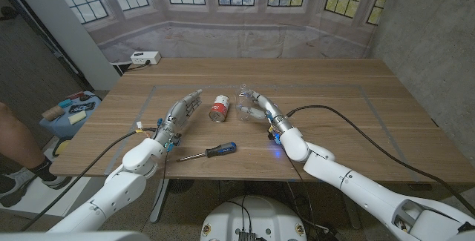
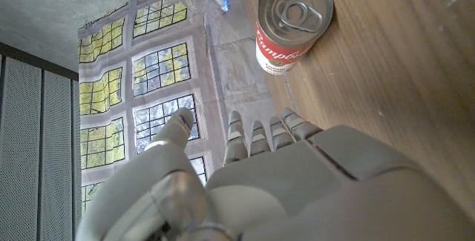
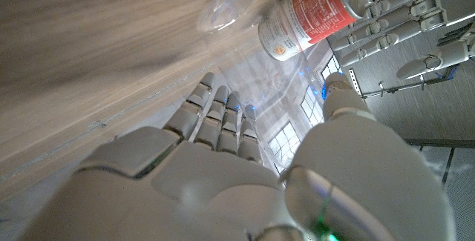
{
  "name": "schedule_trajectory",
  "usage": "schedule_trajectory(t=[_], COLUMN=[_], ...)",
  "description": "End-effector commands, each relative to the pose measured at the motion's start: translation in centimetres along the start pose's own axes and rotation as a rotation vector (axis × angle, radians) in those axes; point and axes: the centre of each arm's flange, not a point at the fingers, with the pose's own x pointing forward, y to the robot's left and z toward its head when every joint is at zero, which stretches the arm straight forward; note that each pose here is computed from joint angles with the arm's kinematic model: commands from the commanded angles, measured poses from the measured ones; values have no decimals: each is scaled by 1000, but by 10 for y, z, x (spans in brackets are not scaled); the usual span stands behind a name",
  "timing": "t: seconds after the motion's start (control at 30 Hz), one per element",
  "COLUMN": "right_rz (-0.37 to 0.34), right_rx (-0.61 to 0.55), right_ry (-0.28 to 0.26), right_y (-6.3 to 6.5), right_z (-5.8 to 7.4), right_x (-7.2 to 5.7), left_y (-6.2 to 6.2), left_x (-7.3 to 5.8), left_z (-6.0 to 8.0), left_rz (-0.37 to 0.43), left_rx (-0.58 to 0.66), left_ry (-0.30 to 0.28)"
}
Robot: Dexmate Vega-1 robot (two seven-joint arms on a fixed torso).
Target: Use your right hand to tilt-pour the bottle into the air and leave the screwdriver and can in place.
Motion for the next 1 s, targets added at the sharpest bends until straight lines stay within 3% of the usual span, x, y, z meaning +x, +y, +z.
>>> schedule_trajectory(t=[0.03, 0.37, 1.0], right_rz=[9, 23, 62], right_rx=[5, 3, 26], right_ry=[-17, -35, -58], right_y=[-2, -9, -30], right_z=[12, 14, 15], right_x=[-6, -6, 5], left_y=[-1, -2, -5], left_x=[-2, -4, 0], left_z=[4, 4, 5], left_rz=[-5, -5, -14], left_rx=[9, 10, 15], left_ry=[-15, -16, -5])
